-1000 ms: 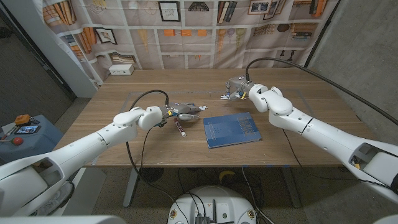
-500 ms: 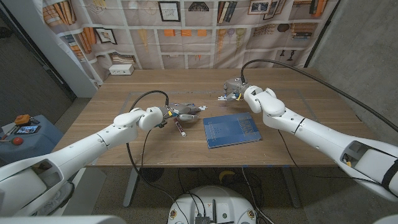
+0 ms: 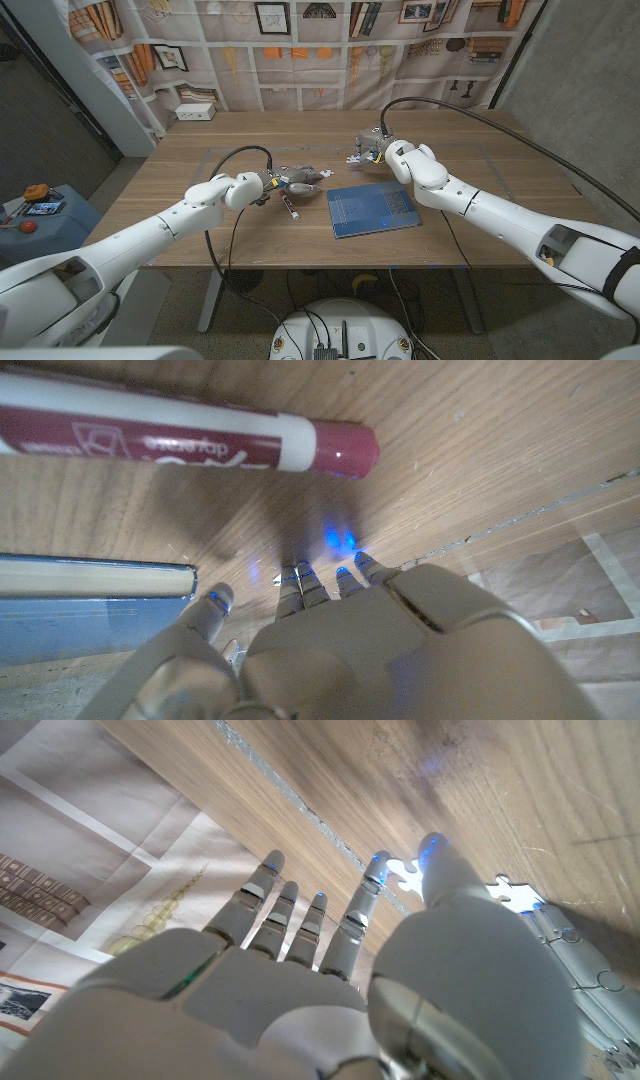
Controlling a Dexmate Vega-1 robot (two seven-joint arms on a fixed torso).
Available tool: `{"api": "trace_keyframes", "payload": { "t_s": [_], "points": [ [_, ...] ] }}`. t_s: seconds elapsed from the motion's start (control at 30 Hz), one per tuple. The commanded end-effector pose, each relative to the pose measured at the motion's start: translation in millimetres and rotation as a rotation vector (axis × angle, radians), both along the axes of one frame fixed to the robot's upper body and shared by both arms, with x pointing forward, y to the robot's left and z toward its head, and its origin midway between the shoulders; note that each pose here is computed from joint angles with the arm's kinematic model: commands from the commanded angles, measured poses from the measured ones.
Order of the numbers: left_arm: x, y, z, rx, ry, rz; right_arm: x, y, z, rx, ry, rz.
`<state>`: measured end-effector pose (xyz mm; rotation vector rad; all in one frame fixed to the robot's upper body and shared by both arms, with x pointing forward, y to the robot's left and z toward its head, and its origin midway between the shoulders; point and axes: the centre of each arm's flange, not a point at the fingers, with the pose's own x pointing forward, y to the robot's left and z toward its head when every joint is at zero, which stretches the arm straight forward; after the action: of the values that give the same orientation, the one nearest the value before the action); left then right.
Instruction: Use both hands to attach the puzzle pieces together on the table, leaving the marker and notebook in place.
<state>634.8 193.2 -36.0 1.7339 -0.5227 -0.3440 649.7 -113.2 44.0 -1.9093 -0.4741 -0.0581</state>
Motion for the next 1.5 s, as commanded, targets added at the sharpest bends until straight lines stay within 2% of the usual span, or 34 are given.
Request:
{"api": "trace_keyframes", "payload": {
  "t_s": [0.03, 0.9, 1.5],
  "points": [
    [0.6, -1.5, -3.2, -0.013, 0.010, 0.007, 3.5, 11.9, -3.4, -0.006, 0.007, -0.010],
    [5.4, -1.5, -2.5, -0.010, 0.027, 0.006, 11.4, 36.5, -15.2, -0.021, 0.007, 0.003],
    [7.8, -1.6, -1.3, -0.008, 0.031, 0.006, 17.6, 46.0, -20.7, -0.052, 0.002, 0.012]
  ]
}}
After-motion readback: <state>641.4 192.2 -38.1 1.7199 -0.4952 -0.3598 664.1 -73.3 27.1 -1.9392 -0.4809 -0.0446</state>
